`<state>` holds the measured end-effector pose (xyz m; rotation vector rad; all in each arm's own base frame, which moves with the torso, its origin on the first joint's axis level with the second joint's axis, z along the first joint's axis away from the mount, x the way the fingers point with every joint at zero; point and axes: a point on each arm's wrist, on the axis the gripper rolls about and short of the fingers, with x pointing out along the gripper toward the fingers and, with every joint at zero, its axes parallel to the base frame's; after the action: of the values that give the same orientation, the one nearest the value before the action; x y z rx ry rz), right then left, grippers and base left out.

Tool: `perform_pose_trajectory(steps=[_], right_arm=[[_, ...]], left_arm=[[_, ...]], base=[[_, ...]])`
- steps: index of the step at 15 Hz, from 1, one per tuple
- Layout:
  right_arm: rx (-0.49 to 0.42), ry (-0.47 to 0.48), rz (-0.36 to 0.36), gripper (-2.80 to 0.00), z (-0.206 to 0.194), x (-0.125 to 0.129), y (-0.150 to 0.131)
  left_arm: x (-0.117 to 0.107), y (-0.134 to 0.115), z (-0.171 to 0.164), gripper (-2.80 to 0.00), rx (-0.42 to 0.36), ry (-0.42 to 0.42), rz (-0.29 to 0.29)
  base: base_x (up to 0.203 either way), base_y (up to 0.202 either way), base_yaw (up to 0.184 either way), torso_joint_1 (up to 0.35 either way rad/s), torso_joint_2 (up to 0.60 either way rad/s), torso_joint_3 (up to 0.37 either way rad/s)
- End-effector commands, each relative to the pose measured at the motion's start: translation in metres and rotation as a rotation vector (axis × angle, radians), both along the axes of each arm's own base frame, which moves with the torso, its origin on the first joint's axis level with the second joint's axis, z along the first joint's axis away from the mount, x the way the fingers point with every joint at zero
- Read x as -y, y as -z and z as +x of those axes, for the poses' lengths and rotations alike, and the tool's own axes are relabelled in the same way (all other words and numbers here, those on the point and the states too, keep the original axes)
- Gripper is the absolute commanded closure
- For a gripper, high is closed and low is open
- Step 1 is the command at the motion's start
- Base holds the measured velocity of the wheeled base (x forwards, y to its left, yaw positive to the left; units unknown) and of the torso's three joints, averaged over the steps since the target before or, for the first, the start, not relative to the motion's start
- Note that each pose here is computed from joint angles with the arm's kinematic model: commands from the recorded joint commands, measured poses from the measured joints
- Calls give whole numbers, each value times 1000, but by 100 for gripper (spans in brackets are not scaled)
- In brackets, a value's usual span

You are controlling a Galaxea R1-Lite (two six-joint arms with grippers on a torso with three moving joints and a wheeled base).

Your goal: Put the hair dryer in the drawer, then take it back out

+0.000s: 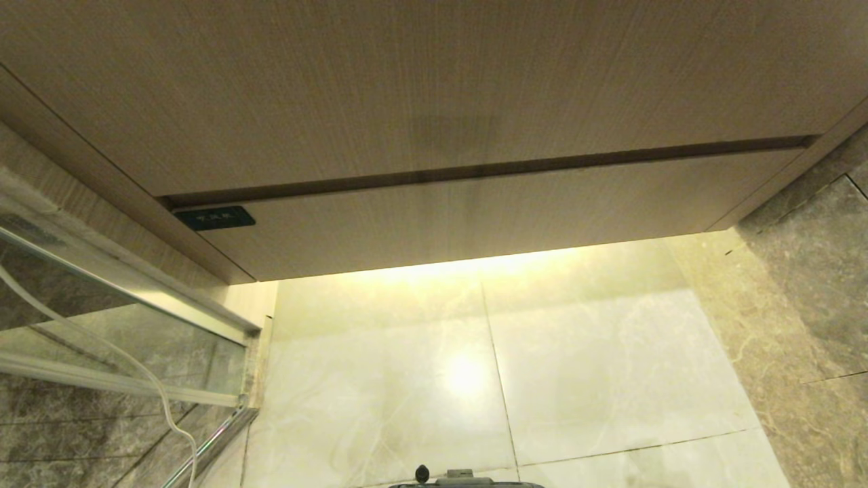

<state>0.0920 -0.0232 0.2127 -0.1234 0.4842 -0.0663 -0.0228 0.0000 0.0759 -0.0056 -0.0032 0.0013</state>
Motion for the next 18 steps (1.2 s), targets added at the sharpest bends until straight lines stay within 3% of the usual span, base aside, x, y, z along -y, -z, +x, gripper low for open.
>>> perform_pose_trajectory(steps=[1, 5, 7, 8, 12, 16, 18], right_arm=[[134, -2, -28, 0, -48, -14, 17], [241, -36, 2, 0, -87, -26, 96], [286, -61, 17, 0, -91, -26, 119], [340, -63, -5, 0, -90, -25, 118], [314, -80, 1, 0, -93, -24, 125], [480, -89, 51, 0, -113, -24, 135], [483, -89, 70, 0, -115, -23, 137]], left_arm=[[0, 0, 0, 0, 0, 1, -1], [0, 0, 0, 0, -2, 0, -1], [0, 0, 0, 0, 0, 0, -1], [0, 0, 0, 0, -2, 0, -1], [0, 0, 0, 0, -2, 0, -1], [0, 0, 0, 0, -1, 0, -1], [0, 0, 0, 0, -2, 0, -1]], base=[[0, 0, 0, 0, 0, 0], [0, 0, 0, 0, 0, 0], [0, 0, 0, 0, 0, 0], [0, 0, 0, 0, 0, 0], [0, 0, 0, 0, 0, 0], [0, 0, 0, 0, 0, 0], [0, 0, 0, 0, 0, 0]])
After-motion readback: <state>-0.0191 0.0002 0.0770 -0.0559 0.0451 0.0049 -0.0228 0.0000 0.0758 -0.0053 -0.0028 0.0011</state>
